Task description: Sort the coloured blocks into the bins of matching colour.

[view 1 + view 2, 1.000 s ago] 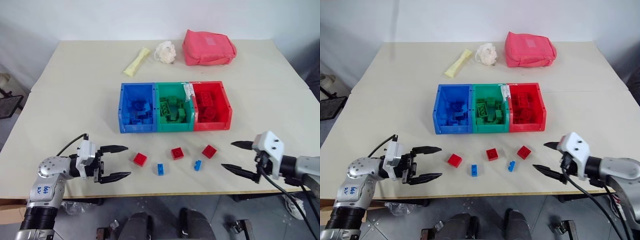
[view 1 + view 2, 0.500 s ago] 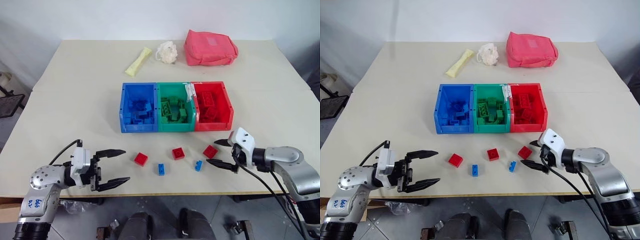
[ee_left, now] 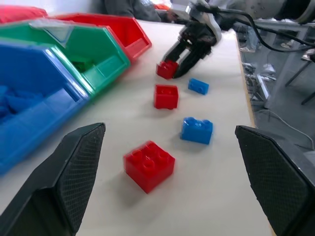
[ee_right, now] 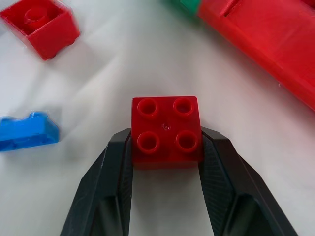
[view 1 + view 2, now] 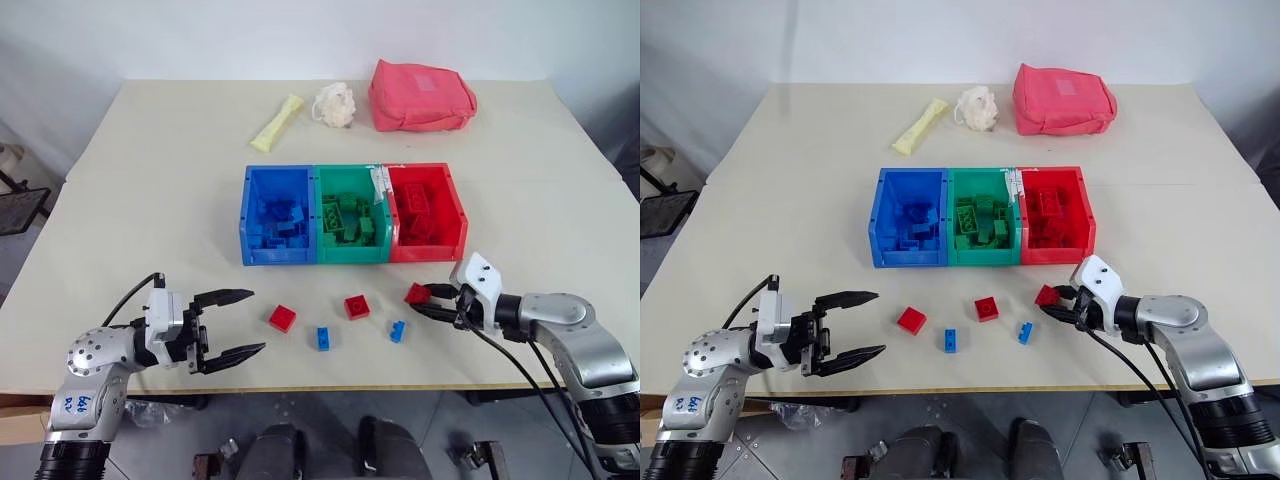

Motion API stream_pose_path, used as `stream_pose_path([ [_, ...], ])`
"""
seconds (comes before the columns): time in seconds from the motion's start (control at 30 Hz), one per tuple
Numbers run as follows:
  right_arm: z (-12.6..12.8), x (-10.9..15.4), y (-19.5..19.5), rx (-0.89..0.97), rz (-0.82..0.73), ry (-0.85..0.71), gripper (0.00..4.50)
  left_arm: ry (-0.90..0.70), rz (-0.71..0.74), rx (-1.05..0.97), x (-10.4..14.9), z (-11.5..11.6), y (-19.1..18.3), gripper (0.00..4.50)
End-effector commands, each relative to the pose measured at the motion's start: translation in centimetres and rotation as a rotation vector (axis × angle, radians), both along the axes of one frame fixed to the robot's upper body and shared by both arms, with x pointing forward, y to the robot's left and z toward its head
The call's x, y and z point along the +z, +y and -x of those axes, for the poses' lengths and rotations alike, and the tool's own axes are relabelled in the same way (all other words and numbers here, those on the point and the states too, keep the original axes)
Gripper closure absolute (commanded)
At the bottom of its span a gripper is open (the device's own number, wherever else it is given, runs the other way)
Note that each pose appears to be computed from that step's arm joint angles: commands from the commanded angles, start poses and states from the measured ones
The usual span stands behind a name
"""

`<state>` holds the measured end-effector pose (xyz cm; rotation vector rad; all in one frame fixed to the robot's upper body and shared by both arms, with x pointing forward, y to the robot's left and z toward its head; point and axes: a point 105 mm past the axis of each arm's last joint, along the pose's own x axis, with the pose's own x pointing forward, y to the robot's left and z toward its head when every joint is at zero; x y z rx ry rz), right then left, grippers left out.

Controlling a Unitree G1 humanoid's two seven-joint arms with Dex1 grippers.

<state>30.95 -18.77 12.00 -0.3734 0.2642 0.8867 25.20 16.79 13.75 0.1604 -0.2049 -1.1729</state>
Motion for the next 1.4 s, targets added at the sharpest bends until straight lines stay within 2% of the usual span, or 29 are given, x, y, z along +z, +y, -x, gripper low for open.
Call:
stream_pose_path([
  [0.03, -1.0, 4.6, -0.1, -0.015, -0.034, -0.160, 3.03, -0.083, 0.036, 0.068, 1.7, -1.2, -0.2, 0.00],
  [0.13, -2.5, 7.6, -0.6, -0.061, -0.069, -0.262, 3.03, -0.103, 0.080, 0.113, 2.6, -2.0, -1.1, 0.00],
  [0.23, -3.9, 9.0, -0.6, -0.083, -0.085, -0.311, 3.03, -0.096, 0.087, 0.126, 2.7, -2.7, -1.4, 0.00],
  [0.3, -6.2, 10.5, -1.0, -0.144, -0.106, -0.365, 3.03, -0.095, 0.085, 0.132, 2.8, -3.2, -1.8, 0.00],
  [0.37, -7.4, 10.9, -0.9, -0.152, -0.105, -0.365, 3.03, -0.099, 0.084, 0.123, 2.9, -3.4, -2.2, 0.00],
  [0.4, -7.7, 10.9, -0.6, -0.140, -0.104, -0.361, 2.31, -0.098, 0.083, 0.118, 3.0, -3.7, -2.3, 0.00],
  [0.63, -7.9, 11.5, -0.4, -0.125, -0.093, -0.389, 0.03, -0.109, 0.096, 0.098, 3.8, -4.7, -2.6, 0.00],
  [0.83, -5.9, 10.9, -0.7, -0.089, -0.084, -0.370, 0.03, -0.097, 0.081, 0.060, 3.8, -4.7, -2.1, 0.00],
  [0.97, -2.5, 9.1, -1.5, -0.020, -0.046, -0.304, 0.03, -0.038, 0.017, -0.019, 2.9, -3.5, -0.6, 0.00],
  [1.17, 1.4, 6.4, -2.9, 0.041, 0.037, -0.192, 0.03, 0.012, -0.086, -0.084, 1.6, -2.8, 1.2, 0.00],
  [1.4, 5.2, 3.5, -5.8, 0.054, 0.179, -0.029, 0.03, 0.042, -0.131, -0.151, 0.7, -1.9, 2.0, 0.00],
])
